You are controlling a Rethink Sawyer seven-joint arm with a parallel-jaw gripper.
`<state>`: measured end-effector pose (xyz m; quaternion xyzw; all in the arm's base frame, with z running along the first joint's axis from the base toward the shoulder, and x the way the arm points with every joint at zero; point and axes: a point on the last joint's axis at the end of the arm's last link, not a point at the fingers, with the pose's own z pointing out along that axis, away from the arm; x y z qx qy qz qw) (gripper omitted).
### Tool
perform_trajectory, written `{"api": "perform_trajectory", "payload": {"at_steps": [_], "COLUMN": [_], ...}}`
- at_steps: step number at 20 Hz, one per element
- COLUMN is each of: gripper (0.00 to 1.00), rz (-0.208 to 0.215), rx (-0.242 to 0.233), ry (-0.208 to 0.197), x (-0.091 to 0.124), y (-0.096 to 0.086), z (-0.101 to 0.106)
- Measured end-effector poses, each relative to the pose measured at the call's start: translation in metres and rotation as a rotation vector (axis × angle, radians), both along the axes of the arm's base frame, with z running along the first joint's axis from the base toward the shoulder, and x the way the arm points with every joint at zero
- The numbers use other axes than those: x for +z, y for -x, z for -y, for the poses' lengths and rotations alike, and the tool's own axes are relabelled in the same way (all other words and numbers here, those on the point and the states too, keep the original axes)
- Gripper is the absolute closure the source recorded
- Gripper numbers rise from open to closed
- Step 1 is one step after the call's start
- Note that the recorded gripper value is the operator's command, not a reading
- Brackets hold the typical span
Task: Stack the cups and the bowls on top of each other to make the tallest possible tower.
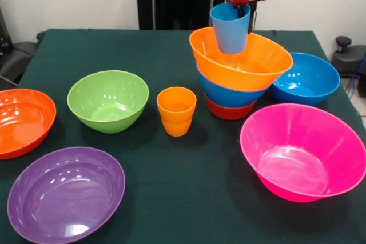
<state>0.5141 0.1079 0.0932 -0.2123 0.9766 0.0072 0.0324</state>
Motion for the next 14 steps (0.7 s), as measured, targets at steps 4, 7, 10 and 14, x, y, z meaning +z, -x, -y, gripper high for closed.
{"api": "perform_trajectory", "payload": {"at_steps": [4, 7, 10, 14], "gripper": [1.00, 1.00, 1.00, 1.00], "rz": [0.003, 0.004, 0.012, 0.031], "rx": [0.039, 0.067, 0.082, 0.096], "ry": [0.001, -0.006, -0.018, -0.037], "x": [-0.016, -0.033, -0.047, -0.059], "y": [0.009, 0.018, 0.025, 0.031], "z": [0.004, 0.007, 0.010, 0.009]}}
